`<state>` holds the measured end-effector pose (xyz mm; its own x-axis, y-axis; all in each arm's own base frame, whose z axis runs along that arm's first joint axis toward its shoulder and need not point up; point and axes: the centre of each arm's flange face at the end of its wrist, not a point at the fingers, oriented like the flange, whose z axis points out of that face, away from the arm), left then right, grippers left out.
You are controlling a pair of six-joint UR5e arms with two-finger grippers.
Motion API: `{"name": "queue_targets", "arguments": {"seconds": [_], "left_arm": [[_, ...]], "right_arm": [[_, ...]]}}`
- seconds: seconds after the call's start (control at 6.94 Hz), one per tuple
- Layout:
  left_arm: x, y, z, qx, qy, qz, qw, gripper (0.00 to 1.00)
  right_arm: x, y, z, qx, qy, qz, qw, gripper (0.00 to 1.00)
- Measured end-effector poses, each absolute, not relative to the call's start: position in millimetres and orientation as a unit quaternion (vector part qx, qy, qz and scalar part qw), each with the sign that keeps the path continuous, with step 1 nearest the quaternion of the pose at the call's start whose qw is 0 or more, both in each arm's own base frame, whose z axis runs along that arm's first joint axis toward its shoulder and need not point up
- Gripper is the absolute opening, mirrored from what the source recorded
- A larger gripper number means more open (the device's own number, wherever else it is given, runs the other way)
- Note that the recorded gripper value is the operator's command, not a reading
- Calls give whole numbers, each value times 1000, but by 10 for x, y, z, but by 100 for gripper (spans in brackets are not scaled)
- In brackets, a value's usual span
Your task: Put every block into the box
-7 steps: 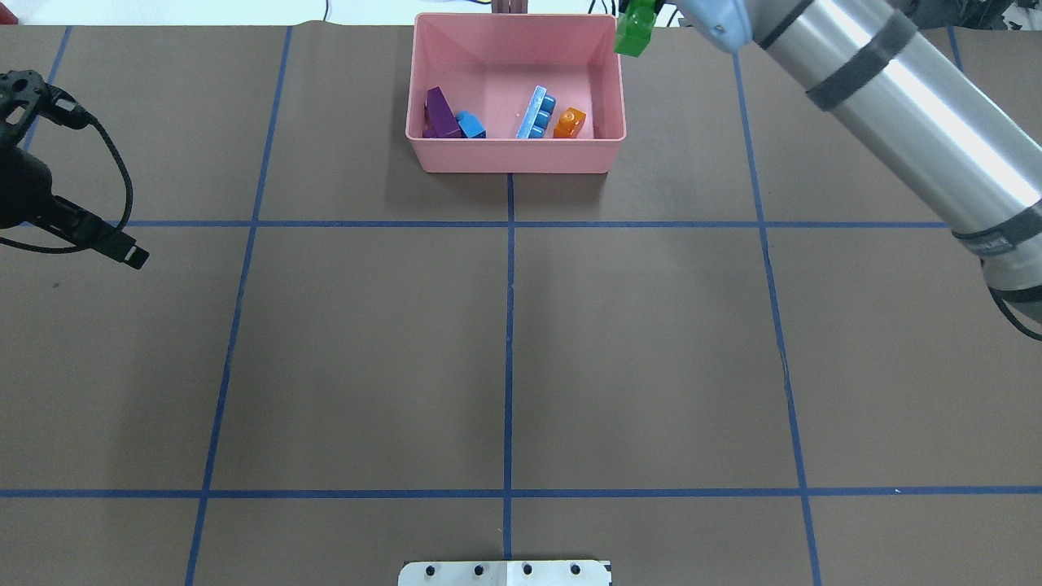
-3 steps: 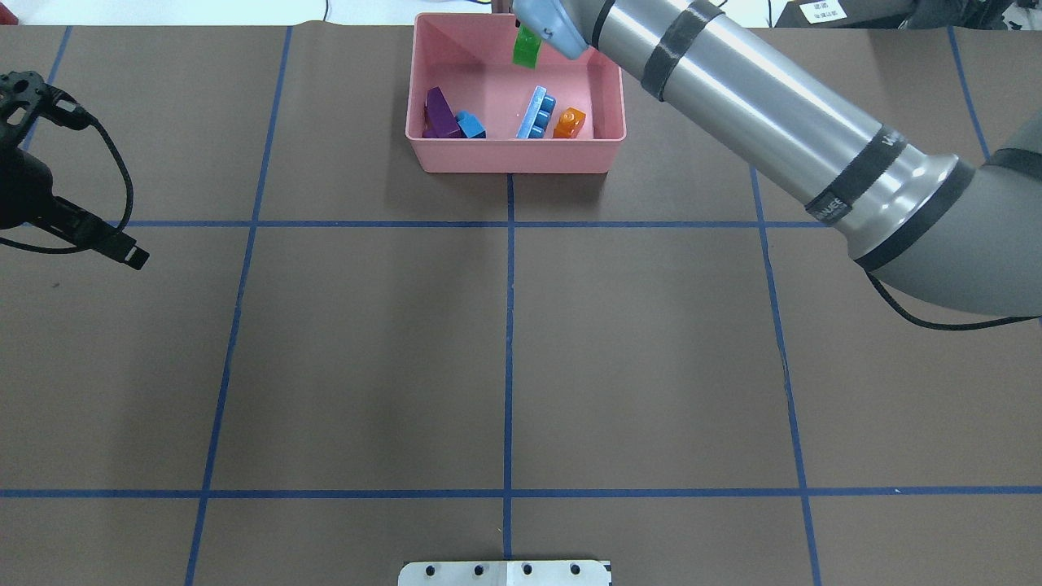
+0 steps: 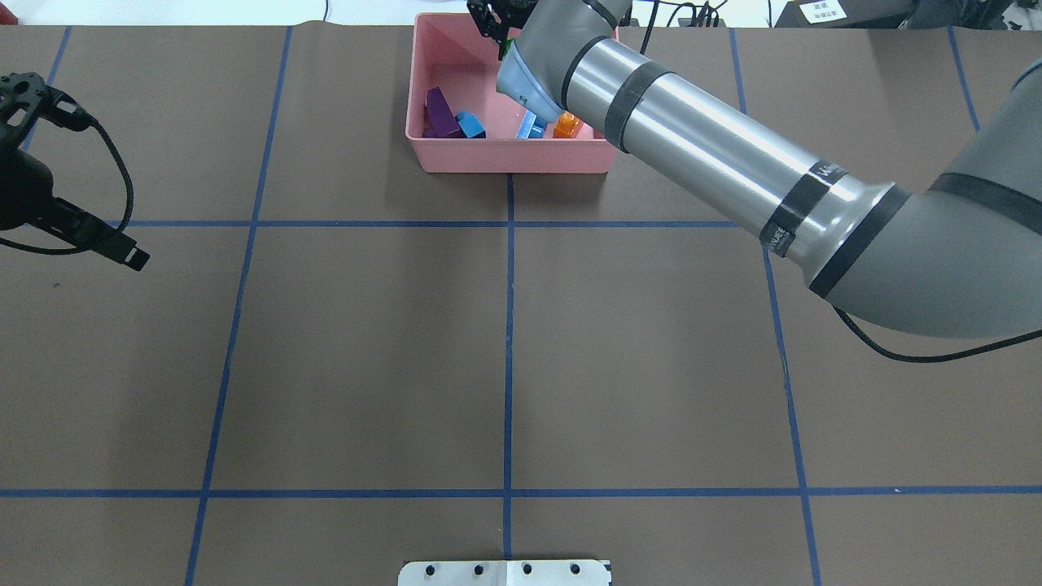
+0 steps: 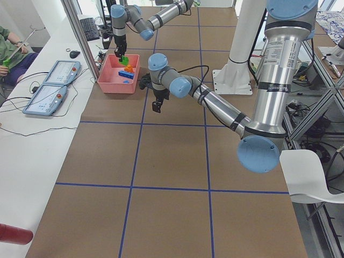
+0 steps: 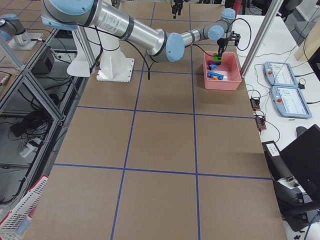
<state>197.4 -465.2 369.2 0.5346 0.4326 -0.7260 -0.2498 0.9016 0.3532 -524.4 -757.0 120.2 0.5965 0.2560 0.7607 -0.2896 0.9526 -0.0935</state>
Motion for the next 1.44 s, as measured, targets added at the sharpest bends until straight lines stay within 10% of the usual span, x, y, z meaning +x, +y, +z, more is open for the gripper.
{"name": "queue_targets", "arguments": {"seconds": [0.29, 0.58, 1.44], "left_arm": [[1976, -4655, 3699, 103, 441, 196, 870, 100], [1976, -4653, 3699, 103, 441, 196, 870, 100], [1943, -4633, 3711, 101, 444, 197, 868, 100]], "right_arm": [[-5510, -7540, 1423, 41, -424, 186, 885, 12], [-5625, -7484, 1429, 43, -424, 202, 882, 99], [-5534, -7435, 1007, 42, -426, 181, 886, 100]]}}
